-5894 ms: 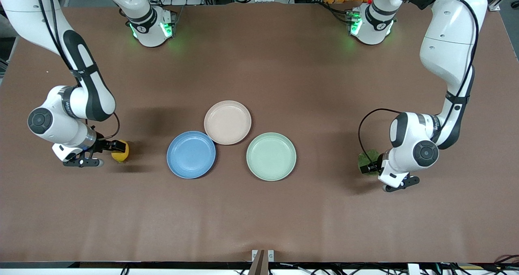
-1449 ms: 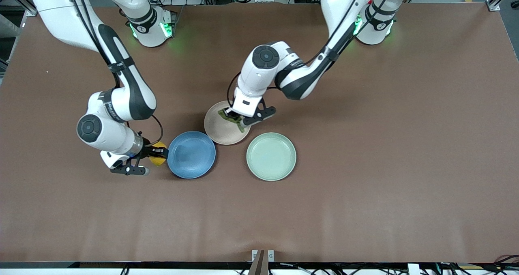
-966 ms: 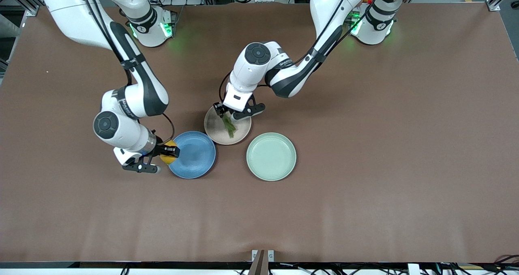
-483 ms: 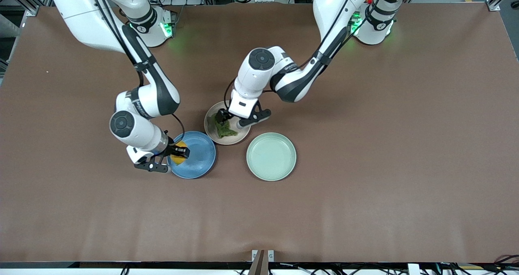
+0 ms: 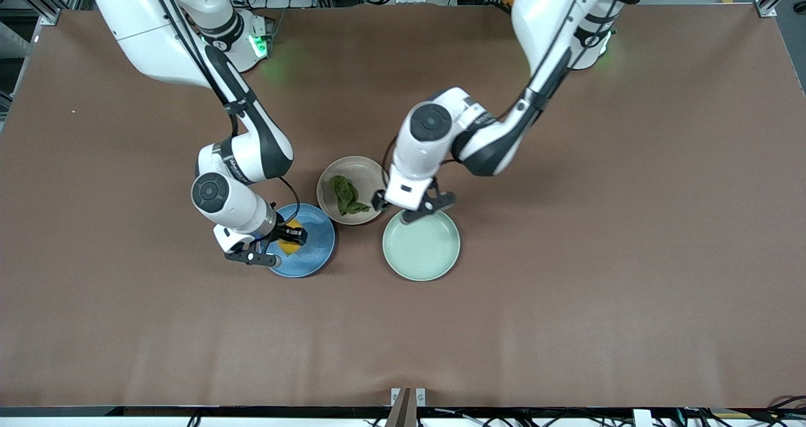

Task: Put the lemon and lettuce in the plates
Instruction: 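Lower the lemon onto the blue plate while the left gripper releases and withdraws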

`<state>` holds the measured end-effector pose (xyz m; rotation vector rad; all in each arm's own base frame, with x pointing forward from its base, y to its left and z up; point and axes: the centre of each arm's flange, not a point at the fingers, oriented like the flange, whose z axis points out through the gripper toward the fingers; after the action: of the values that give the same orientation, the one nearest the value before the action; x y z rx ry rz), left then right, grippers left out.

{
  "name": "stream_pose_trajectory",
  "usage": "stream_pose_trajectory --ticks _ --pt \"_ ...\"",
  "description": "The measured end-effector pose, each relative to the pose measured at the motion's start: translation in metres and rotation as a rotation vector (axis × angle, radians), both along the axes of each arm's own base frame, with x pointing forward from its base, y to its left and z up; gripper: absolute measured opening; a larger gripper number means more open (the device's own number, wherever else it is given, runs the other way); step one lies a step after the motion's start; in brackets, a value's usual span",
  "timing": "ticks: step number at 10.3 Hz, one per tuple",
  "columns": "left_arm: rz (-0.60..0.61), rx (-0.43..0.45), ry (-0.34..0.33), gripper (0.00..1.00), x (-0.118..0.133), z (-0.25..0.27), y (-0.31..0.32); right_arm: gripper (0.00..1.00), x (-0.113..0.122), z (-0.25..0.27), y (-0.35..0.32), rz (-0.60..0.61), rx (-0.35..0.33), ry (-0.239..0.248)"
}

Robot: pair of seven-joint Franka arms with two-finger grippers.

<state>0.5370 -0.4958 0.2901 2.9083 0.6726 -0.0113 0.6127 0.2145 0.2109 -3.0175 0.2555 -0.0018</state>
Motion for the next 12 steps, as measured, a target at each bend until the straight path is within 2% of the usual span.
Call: stream_pose_trajectory --ticks 3,4,6,7,8,11,12 --pt "-0.005 0.057 0.035 1.0 0.054 0.012 0.082 0.63 -0.004 -0.006 0.008 0.013 -0.002 0.002" --pt "0.009 0.064 0.039 1.0 0.072 0.019 0.112 0.7 -0.004 -0.007 0.008 0.013 -0.003 0.002" --pt "0.054 0.076 0.057 1.0 0.092 0.022 0.153 0.92 -0.003 -0.008 0.006 0.011 -0.004 0.001" --pt "0.075 0.089 0.07 1.0 0.099 0.019 0.17 0.93 -0.003 -0.007 0.006 0.01 -0.005 0.0" --pt "0.087 0.114 0.072 1.0 0.107 0.018 0.192 1.0 -0.002 -0.007 0.005 0.009 -0.005 -0.001" --pt "0.064 0.163 0.093 1.0 0.13 0.025 0.265 1.0 0.003 -0.002 0.002 0.002 -0.005 -0.007" --pt "0.04 0.178 0.111 1.0 0.132 0.026 0.279 1.0 0.005 0.002 0.002 0.004 -0.009 0.009"
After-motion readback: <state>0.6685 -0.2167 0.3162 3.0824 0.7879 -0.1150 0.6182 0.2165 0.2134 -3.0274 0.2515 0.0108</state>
